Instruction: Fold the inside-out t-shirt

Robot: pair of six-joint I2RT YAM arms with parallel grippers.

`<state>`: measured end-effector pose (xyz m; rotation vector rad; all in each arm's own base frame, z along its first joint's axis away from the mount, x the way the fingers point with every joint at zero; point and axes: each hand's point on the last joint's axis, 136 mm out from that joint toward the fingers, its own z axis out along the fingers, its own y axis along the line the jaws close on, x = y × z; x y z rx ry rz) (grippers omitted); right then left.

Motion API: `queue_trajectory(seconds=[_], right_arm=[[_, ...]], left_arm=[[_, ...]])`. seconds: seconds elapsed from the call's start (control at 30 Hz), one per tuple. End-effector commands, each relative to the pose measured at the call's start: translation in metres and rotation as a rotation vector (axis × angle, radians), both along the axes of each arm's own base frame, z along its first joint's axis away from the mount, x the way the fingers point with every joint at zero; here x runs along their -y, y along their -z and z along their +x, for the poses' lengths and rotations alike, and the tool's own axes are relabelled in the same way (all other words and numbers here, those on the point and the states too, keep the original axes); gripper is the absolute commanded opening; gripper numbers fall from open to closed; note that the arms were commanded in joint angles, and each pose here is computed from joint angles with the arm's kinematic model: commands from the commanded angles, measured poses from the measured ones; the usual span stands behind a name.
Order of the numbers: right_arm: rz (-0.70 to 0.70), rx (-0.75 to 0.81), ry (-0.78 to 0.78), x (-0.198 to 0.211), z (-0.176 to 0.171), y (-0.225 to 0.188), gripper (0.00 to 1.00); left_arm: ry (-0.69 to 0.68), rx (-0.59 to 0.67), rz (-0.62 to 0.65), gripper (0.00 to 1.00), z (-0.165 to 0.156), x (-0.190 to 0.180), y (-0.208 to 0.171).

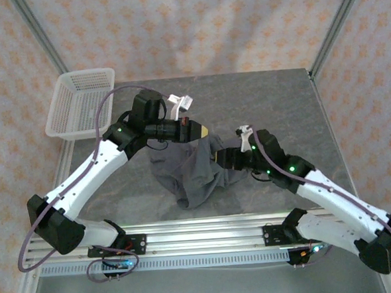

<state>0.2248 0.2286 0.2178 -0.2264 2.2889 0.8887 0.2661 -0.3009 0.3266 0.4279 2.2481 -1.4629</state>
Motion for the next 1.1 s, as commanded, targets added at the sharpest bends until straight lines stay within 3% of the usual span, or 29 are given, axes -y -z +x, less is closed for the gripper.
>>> queue_trajectory(seconds=[0.0,0.1,0.17,0.2,0.23,0.3,0.37,0.43,0.5,0.6,0.73,0.87,1.07], right_arm=[[-0.044,0.124,-0.095,-0.017,0.013,-0.021,0.6],[-0.036,0.141,-0.147,-0.032,0.021,-0.021,0.53],[-0.003,0.117,-0.201,-0.047,0.02,-0.022,0.27],[0.025,0.099,-0.234,-0.053,0.016,-0.027,0.08],[0.066,0.082,-0.278,-0.059,0.009,-0.036,0.0],[0.2,0.072,-0.366,-0.068,-0.012,-0.066,0.0],[0.386,0.081,-0.434,-0.071,-0.034,-0.11,0.0],[0.565,0.107,-0.46,-0.066,-0.051,-0.152,0.0],[0.649,0.138,-0.445,-0.059,-0.056,-0.173,0.0],[0.686,0.182,-0.394,-0.051,-0.05,-0.182,0.0],[0.68,0.18,-0.304,-0.041,-0.026,-0.165,0.0],[0.655,0.169,-0.248,-0.036,-0.01,-0.15,0.0],[0.577,0.121,-0.24,-0.04,-0.002,-0.13,0.0]], left_arm=[[0.021,0.043,-0.038,0.0,-0.004,0.0,-0.023],[0.024,0.049,-0.042,0.0,-0.005,0.0,-0.025],[0.016,0.051,-0.025,0.0,-0.005,-0.002,-0.025],[-0.007,0.066,0.013,0.0,-0.001,-0.007,-0.02],[-0.053,0.065,0.077,0.0,0.004,-0.017,-0.01],[-0.172,0.042,0.235,0.0,0.02,-0.046,0.022],[-0.322,-0.072,0.364,0.0,0.041,-0.092,0.076],[-0.38,-0.161,0.346,0.0,0.054,-0.114,0.122],[-0.357,-0.171,0.321,0.0,0.054,-0.108,0.141],[-0.305,-0.146,0.235,0.01,0.053,-0.081,0.132],[-0.329,-0.049,0.189,0.39,0.049,-0.087,0.098],[-0.382,0.107,0.279,0.67,0.026,-0.12,0.062],[-0.316,0.312,0.293,0.69,-0.027,-0.115,0.003]])
